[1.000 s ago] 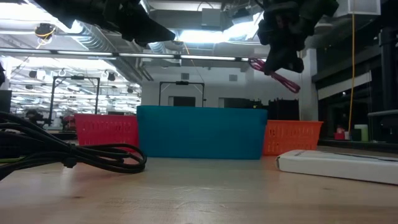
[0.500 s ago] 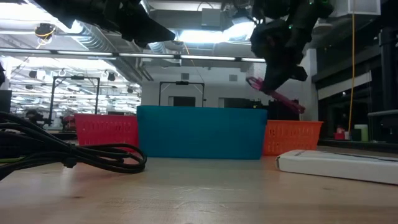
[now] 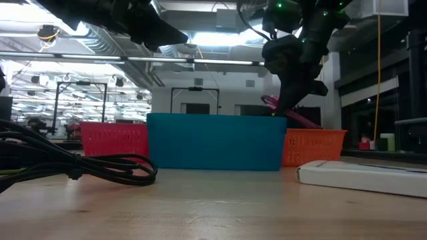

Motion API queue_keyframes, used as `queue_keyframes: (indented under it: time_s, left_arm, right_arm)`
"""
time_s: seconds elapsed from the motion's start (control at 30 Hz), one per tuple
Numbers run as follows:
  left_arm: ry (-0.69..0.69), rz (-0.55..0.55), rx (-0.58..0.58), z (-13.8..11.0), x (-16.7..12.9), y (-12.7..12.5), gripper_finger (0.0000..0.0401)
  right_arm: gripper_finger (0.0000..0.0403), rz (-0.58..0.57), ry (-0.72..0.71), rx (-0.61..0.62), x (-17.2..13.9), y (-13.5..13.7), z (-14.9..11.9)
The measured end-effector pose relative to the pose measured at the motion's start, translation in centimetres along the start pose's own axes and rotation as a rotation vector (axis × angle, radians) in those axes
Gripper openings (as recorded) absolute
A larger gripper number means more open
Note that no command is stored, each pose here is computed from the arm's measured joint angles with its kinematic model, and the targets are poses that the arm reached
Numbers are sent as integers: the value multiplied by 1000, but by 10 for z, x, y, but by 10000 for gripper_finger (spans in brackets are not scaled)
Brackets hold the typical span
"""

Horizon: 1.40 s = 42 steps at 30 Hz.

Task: Pick and place items into bin
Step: Put the pink USB cable into the orange bin, then put the right card reader box into the red bin

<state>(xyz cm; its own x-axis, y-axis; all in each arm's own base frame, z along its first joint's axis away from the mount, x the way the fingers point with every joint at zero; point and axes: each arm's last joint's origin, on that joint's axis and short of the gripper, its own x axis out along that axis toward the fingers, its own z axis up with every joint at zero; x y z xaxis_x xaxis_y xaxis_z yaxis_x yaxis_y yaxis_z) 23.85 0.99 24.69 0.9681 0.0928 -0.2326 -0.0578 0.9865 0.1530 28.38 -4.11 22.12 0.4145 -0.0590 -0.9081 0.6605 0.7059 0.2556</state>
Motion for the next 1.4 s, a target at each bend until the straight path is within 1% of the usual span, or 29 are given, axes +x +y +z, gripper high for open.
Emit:
queue_keyframes:
  time_s: [0.23, 0.53, 1.03, 1.2, 1.3, 1.4]
  left_arm:
    - [0, 0, 0, 0, 0, 0, 6]
    - [0, 0, 0, 0, 0, 0, 6]
    - [0, 0, 0, 0, 0, 0, 6]
    - [0, 0, 0, 0, 0, 0, 6]
    - [0, 0, -4, 0, 0, 0, 6]
    - [0, 0, -3, 0, 0, 0, 6]
  right_arm:
    - [0, -21, 29, -30, 2, -3, -4]
    - [2, -26, 35, -29, 10, -8, -10]
    - [67, -24, 32, -37, 10, -8, -10]
    - [76, -23, 32, -96, 10, -8, -10]
    - [74, -21, 30, -118, 7, -6, -7]
    - [70, -5, 12, -166, 0, 0, -2]
